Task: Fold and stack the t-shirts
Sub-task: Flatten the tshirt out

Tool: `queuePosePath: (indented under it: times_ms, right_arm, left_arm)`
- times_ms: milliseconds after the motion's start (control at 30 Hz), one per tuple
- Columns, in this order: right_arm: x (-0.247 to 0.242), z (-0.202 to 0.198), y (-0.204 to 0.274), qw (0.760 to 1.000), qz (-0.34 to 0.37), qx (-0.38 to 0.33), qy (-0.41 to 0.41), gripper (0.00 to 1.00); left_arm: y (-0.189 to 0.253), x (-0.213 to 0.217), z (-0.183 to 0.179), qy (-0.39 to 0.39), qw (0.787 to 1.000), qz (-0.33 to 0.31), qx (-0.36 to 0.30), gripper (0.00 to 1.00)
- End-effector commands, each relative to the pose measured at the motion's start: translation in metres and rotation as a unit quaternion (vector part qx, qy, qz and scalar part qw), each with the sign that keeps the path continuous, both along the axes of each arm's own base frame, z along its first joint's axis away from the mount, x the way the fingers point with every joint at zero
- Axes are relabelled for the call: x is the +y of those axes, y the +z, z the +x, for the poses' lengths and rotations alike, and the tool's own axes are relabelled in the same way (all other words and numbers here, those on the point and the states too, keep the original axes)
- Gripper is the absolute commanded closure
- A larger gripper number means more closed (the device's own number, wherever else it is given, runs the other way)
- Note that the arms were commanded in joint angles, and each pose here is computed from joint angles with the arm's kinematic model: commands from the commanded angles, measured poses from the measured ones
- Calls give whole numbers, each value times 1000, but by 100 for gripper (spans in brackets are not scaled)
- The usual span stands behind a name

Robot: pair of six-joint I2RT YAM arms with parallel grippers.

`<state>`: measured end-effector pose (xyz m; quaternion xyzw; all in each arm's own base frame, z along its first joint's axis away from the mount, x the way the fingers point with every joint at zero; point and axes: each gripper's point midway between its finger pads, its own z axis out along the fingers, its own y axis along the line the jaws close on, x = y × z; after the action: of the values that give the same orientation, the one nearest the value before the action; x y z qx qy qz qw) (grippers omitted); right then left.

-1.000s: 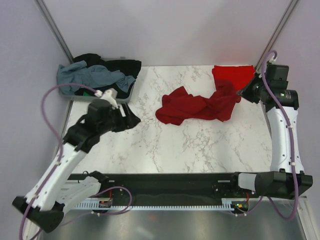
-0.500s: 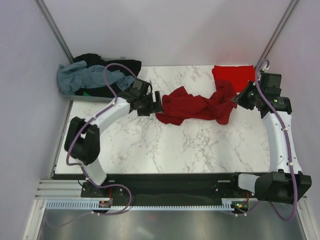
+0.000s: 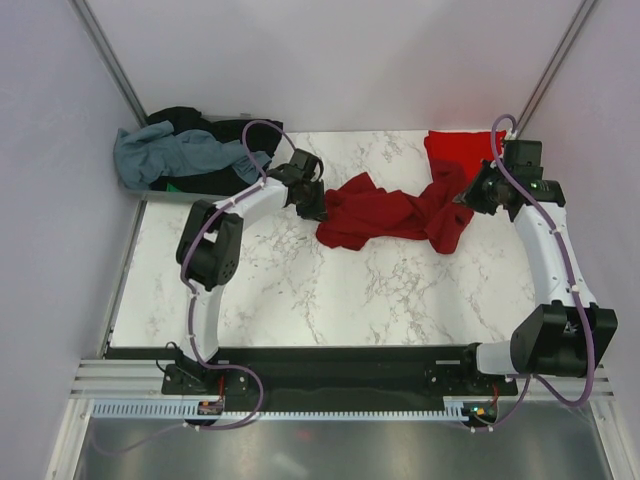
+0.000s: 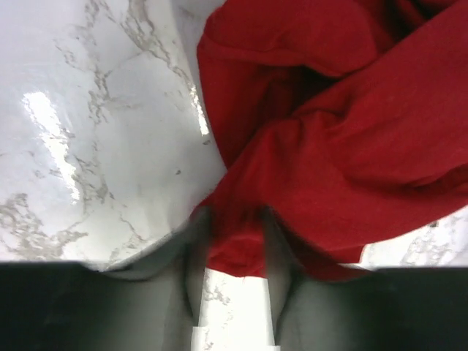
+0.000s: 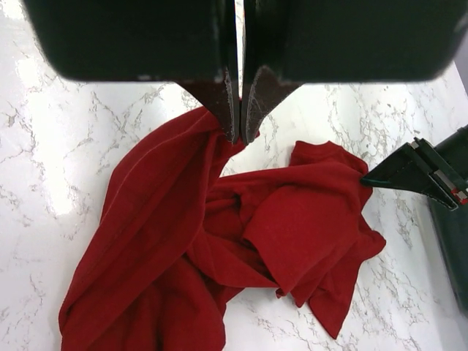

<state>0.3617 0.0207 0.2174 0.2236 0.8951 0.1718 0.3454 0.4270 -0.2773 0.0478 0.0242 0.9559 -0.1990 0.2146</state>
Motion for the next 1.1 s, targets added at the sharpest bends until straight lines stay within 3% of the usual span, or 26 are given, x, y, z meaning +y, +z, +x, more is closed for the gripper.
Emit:
queuePosePath:
  times_ms: [0,33,67,133,300,333,367,500,600,700,733,767,800,833,867,933,967,1067]
  right_arm:
    - [-3,11,14,999,-16,-32,2,100]
    - [-3,10,14,999,-16,-31,2,100]
    - [-3,11,14,999,-17,-32,0,100]
    - [-2,11,15,999,-15,-33,0,100]
    - [11,22,40,998,23,-53,-9,100]
    - [12,30,60,997,27,-73,-8,100]
    - [12,31,68,997,28,-73,-11,100]
    - [-10,43,150,990,3,-138,-36,100]
    - [-40,43,176,986,-4,-153,-70,100]
    - [-69,37,171,985,1,-142,-99,100]
    - [-73,33,170,985,1,-140,-105,100]
    - [-77,29,159,985,2,-128,-113,100]
    - [-78,27,154,986,3,-122,-115,100]
    - [-77,25,149,986,8,-118,-117,100]
    - [-76,26,145,986,11,-119,-116,100]
    - [-74,20,126,988,17,-101,-118,100]
    - [-74,20,122,988,19,-102,-117,100]
    - [-73,14,97,990,15,-80,-113,100]
  left_arm:
    - [14,-10,-2,-23,999,-30,-12,82]
    - [21,-11,-4,-24,999,-36,-16,94]
    - [26,-10,-5,-23,999,-38,-20,98]
    - [38,-9,-7,-24,998,-42,-30,98]
    - [145,5,-9,-16,992,-54,-115,98]
    - [164,8,-11,-15,990,-54,-128,98]
    - [214,12,-10,-14,982,-68,-176,98]
    - [311,45,-35,6,964,-68,-256,98]
    - [363,74,-68,16,950,-68,-305,98]
    - [365,97,-99,19,951,-48,-306,98]
    - [379,110,-121,25,944,-55,-325,98]
    - [374,125,-147,35,942,-54,-328,98]
    - [352,124,-145,35,951,-43,-304,98]
    - [363,137,-173,41,943,-60,-326,98]
    - [332,141,-183,47,953,-55,-295,98]
    - [322,156,-216,58,949,-72,-303,98]
    - [287,161,-223,75,959,-59,-265,97]
    - [244,167,-258,91,968,-86,-216,83]
